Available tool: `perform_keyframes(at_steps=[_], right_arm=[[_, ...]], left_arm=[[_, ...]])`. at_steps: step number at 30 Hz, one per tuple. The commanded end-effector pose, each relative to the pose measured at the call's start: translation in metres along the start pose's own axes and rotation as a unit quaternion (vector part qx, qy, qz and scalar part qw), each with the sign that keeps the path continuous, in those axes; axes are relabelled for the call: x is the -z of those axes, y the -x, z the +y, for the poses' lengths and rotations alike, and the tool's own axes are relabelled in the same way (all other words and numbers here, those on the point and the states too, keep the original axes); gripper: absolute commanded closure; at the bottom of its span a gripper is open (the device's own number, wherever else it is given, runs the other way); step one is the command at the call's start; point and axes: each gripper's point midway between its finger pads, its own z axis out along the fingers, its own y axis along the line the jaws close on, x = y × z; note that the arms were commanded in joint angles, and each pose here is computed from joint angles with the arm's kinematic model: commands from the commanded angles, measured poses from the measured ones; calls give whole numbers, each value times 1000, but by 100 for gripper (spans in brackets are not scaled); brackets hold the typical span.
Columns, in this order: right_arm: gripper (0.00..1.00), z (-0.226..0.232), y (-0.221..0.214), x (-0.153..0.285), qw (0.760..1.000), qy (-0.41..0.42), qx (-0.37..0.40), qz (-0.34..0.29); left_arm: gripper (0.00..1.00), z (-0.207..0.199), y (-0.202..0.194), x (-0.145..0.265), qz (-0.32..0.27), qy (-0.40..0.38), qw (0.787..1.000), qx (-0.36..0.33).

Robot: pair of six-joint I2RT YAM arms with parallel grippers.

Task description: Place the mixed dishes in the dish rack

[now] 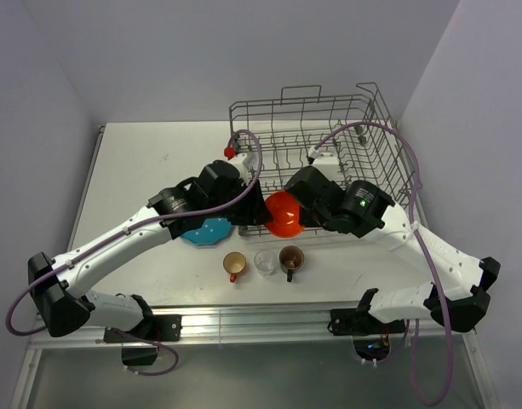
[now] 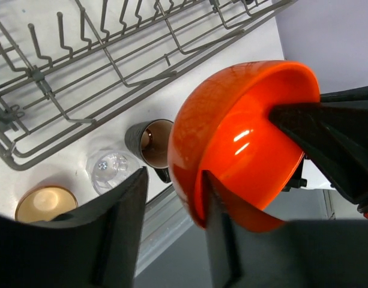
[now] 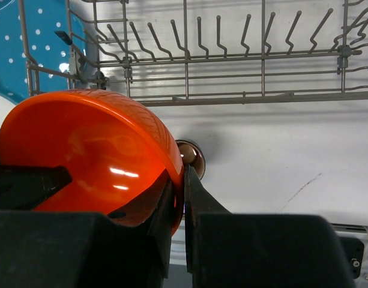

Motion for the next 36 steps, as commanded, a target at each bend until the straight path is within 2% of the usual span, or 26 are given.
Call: perform_keyframes(at_steps=[1, 4, 5, 13, 14, 15, 21, 24, 27, 28, 30, 31, 33, 34, 35, 36], right_arm=[[100, 8, 23, 18, 998, 33, -26, -43], [100, 7, 24, 19, 998, 34, -26, -46], [100, 6, 24, 19, 998, 33, -25, -46], [100, 8, 25, 19, 998, 34, -20, -48], [100, 8, 26, 20, 998, 36, -21, -50], [100, 9, 27, 21, 998, 40, -22, -52], [96, 9, 31, 28, 997, 51, -21, -59], [84, 8, 32, 32, 996, 60, -17, -61], [63, 8, 33, 35, 996, 66, -18, -65], [51, 8, 34, 37, 995, 70, -18, -65], [41, 8, 33, 39, 995, 70, -15, -63], [33, 7, 34, 39, 995, 70, -15, -63], [22, 3, 35, 42, 996, 65, -15, -65], [9, 0, 37, 44, 996, 60, -19, -70], [1, -7, 40, 46, 995, 51, -25, -82], [0, -9, 42, 48, 994, 53, -33, -88]], left_arm=[[55, -16, 18, 1, -31, -21, 999, -5], [65, -16, 18, -2, -32, -21, 999, -5], [72, -16, 18, -2, -31, -24, 999, -6], [89, -18, 17, -8, -29, -30, 999, -6], [97, -18, 17, -8, -29, -33, 999, -6], [100, -19, 16, -9, -30, -36, 999, -6], [100, -22, 19, -7, -39, -49, 998, -11], [100, -23, 20, -6, -47, -62, 997, -15], [100, -24, 22, -5, -50, -84, 995, -13], [100, -24, 23, -6, -50, -86, 995, -13], [100, -21, 23, -8, -48, -88, 995, -13], [100, -20, 24, -8, -49, -88, 995, -13], [100, -20, 28, -5, -54, -102, 993, -15], [100, -19, 29, -4, -55, -108, 992, -16], [100, -16, 36, -2, -61, -112, 992, -14], [100, -19, 37, 0, -59, -135, 989, -18]])
